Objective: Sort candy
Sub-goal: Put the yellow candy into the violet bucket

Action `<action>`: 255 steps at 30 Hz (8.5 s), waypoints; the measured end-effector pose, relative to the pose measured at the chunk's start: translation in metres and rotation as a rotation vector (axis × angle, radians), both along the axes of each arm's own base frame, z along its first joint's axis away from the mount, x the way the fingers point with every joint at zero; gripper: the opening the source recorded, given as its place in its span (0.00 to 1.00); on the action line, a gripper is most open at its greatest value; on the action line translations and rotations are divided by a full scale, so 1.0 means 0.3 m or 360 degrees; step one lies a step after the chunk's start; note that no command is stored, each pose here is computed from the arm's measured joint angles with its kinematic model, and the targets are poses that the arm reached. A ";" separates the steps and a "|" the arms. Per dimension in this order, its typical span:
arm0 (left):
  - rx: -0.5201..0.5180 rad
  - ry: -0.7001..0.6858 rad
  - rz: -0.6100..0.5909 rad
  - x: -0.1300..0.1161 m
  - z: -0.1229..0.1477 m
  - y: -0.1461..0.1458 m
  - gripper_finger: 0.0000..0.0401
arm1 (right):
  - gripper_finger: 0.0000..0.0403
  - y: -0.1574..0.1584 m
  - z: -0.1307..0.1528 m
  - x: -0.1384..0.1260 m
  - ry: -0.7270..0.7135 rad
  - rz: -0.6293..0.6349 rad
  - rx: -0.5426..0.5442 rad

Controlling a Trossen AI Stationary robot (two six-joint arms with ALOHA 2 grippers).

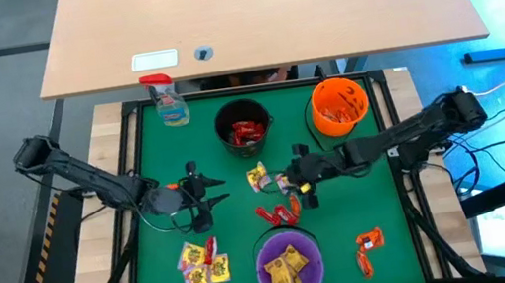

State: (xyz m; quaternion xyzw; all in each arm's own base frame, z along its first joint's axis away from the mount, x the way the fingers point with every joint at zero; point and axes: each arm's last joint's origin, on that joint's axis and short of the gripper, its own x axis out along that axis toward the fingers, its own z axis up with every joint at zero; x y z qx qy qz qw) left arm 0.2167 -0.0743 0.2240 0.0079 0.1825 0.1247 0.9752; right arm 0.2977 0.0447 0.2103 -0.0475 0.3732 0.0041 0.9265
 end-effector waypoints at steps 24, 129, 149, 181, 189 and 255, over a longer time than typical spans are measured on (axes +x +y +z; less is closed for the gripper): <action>0.0091 0.0062 0.0282 -0.012 -0.187 0.161 0.39 | 0.35 -0.032 -0.232 -0.046 0.0399 0.0031 -0.0039; -0.0084 -0.0430 0.0032 0.015 -0.073 0.068 0.39 | 0.30 0.293 0.185 0.029 -0.0211 0.0481 -0.0072; 0.0012 -0.0405 0.0009 0.015 -0.073 0.068 0.39 | 0.30 0.143 0.183 0.081 -0.0183 0.0488 -0.0020; -0.0016 -0.0285 0.0096 0.011 -0.102 0.083 0.39 | 0.35 -0.111 -0.100 0.101 0.0069 0.0332 -0.0134; -0.0046 -0.0285 0.0106 0.011 -0.104 0.084 0.39 | 0.54 -0.129 -0.168 0.175 0.0101 0.0325 -0.0230; -0.0184 -0.0294 0.0077 0.007 -0.109 0.066 0.39 | 0.01 0.372 0.157 -0.011 -0.0429 0.0830 0.0339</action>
